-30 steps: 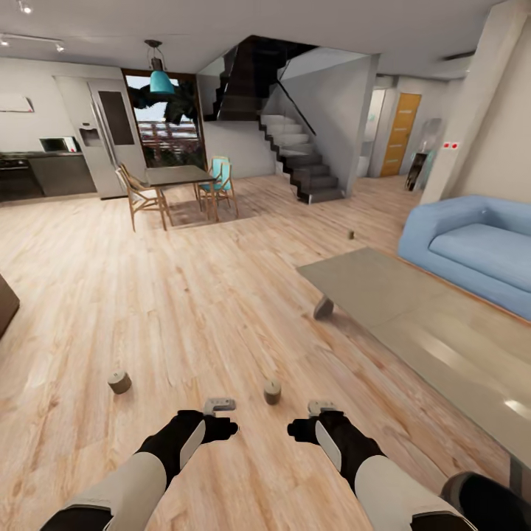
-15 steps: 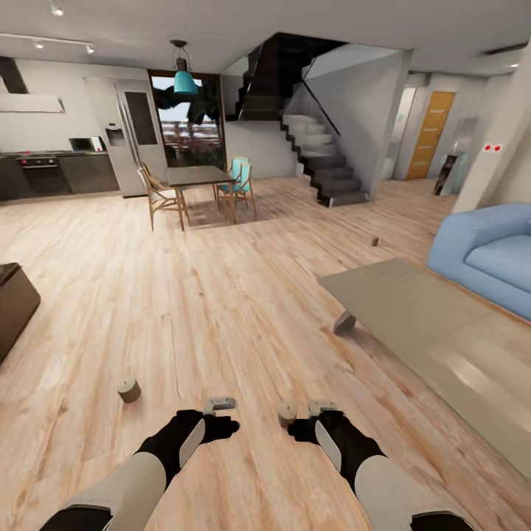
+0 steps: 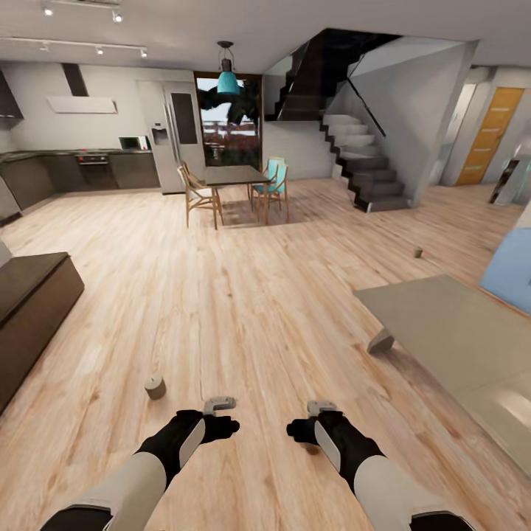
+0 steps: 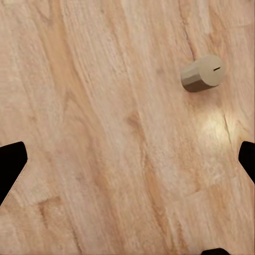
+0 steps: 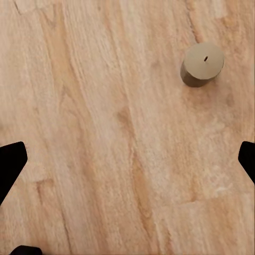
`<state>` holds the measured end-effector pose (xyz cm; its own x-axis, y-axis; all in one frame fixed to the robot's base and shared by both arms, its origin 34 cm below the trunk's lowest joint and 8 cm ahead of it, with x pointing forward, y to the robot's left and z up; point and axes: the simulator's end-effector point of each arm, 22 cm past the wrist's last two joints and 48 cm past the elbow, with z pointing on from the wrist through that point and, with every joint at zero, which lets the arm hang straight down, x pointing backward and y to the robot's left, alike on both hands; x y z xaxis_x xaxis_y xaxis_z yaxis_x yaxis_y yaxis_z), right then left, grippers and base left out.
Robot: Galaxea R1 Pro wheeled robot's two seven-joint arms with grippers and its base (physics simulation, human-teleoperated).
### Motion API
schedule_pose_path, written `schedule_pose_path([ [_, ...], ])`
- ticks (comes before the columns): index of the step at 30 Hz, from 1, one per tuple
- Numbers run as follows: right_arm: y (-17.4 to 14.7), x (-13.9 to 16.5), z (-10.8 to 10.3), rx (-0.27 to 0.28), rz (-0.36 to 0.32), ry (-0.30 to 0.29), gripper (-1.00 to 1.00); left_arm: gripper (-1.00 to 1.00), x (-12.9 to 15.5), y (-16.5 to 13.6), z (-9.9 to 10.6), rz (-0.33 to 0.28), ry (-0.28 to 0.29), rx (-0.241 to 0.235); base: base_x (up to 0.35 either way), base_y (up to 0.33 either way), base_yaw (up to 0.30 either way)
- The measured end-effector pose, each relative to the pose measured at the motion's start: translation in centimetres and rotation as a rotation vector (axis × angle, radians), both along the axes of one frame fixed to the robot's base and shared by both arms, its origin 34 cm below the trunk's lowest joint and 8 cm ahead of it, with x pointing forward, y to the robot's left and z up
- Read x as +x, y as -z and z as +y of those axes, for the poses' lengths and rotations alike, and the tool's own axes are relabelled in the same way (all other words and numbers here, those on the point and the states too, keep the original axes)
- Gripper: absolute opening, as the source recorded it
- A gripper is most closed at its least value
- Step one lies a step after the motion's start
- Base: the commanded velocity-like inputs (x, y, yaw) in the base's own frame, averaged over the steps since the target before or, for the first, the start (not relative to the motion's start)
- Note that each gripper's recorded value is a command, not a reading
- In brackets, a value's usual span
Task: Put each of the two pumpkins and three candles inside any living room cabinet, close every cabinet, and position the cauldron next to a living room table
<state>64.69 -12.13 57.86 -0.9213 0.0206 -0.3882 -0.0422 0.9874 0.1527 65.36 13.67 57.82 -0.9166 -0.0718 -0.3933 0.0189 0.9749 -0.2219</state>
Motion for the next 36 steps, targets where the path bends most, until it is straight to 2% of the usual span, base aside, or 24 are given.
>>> schedule_pose_path([
  [10, 0.0, 0.0, 0.0, 0.0, 0.0, -0.001, 1.0, 1.0, 0.0, 0.0, 0.0, 0.0, 0.0, -0.001, 0.023, 0.0, 0.289],
  [26, -2.6, 0.0, 0.2, 0.0, 0.001, -0.003, 1.0, 1.0, -0.2, -2.5, 0.0, 0.012, 0.001, 0.001, 0.001, 0.0, 0.29],
  [36, -4.6, 0.2, 0.2, 0.002, -0.008, -0.003, 1.0, 1.0, -0.2, -4.3, 0.0, 0.01, 0.001, 0.001, 0.0, 0.0, 0.065],
])
